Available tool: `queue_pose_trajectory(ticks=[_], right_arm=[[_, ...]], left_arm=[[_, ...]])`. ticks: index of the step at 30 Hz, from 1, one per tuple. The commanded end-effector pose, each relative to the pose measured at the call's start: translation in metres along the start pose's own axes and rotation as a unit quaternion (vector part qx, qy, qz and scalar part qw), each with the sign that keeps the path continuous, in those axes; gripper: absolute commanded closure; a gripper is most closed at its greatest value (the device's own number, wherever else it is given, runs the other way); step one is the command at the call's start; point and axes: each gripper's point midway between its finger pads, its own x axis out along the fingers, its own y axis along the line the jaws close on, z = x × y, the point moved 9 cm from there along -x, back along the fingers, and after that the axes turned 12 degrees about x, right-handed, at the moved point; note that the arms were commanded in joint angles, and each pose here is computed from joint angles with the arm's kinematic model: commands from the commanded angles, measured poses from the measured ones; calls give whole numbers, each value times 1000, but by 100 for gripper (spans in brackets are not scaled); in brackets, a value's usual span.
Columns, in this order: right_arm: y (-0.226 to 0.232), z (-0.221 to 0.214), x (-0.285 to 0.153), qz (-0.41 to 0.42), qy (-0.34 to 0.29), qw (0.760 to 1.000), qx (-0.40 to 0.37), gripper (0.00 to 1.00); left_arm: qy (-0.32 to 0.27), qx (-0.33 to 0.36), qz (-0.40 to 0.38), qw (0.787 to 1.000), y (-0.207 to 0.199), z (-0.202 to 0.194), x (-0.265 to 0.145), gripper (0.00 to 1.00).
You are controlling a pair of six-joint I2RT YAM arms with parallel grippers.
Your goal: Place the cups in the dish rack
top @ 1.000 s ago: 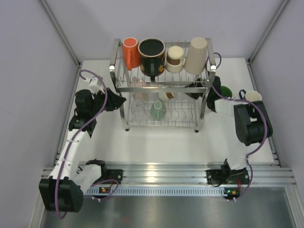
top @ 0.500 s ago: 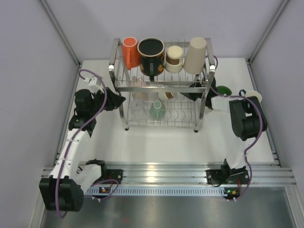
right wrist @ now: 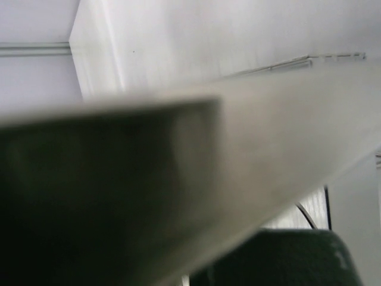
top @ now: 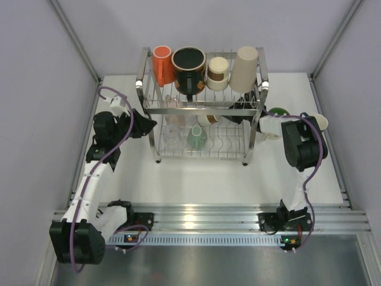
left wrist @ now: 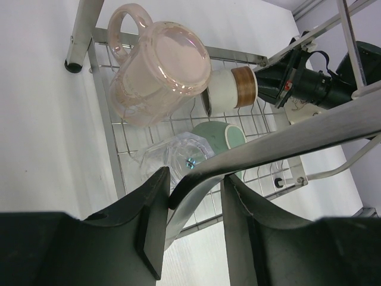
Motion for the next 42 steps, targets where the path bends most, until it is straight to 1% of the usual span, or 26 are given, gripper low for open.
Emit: queue_pose_trajectory(ticks=[1,4,9,12,13,16,21,27,31,35,39,40,42], right_arm=[[31,-28,0,104,79,989,-69,100],[36,-31,-8,133,76,985,-80,100],[37,-35,-16,146,93,981,-88,100],[40,-37,-17,170,123,974,-91,100],[39,-40,-17,179,144,969,-88,100],[45,-42,-19,217,164,957,-100,100],[46,-44,-16,217,175,955,-105,100],[48,-50,-2,205,201,951,-111,100],[58,-60,1,225,228,938,-135,100],[64,-70,2,235,237,929,-158,100],[70,-78,-6,273,253,913,-168,100],[72,-78,-9,294,249,906,-177,100],[73,-80,-13,311,258,899,-171,100]], left_arm=[[-57,-7,-44,997,-15,25,2,100],[-58,-8,-45,997,-15,28,2,100],[-60,-7,-44,997,-16,29,2,100],[-59,-7,-39,997,-14,27,3,100],[-60,-7,-40,997,-14,28,3,100],[-58,-9,-41,997,-14,27,3,100],[-58,-9,-39,997,-14,29,4,100],[-56,-10,-39,998,-13,27,6,100],[-54,-12,-38,998,-12,24,7,100],[-53,-12,-41,998,-11,23,8,100],[-53,-9,-41,998,-11,23,8,100],[-53,-6,-41,998,-11,23,7,100],[-52,-8,-42,998,-11,22,8,100]])
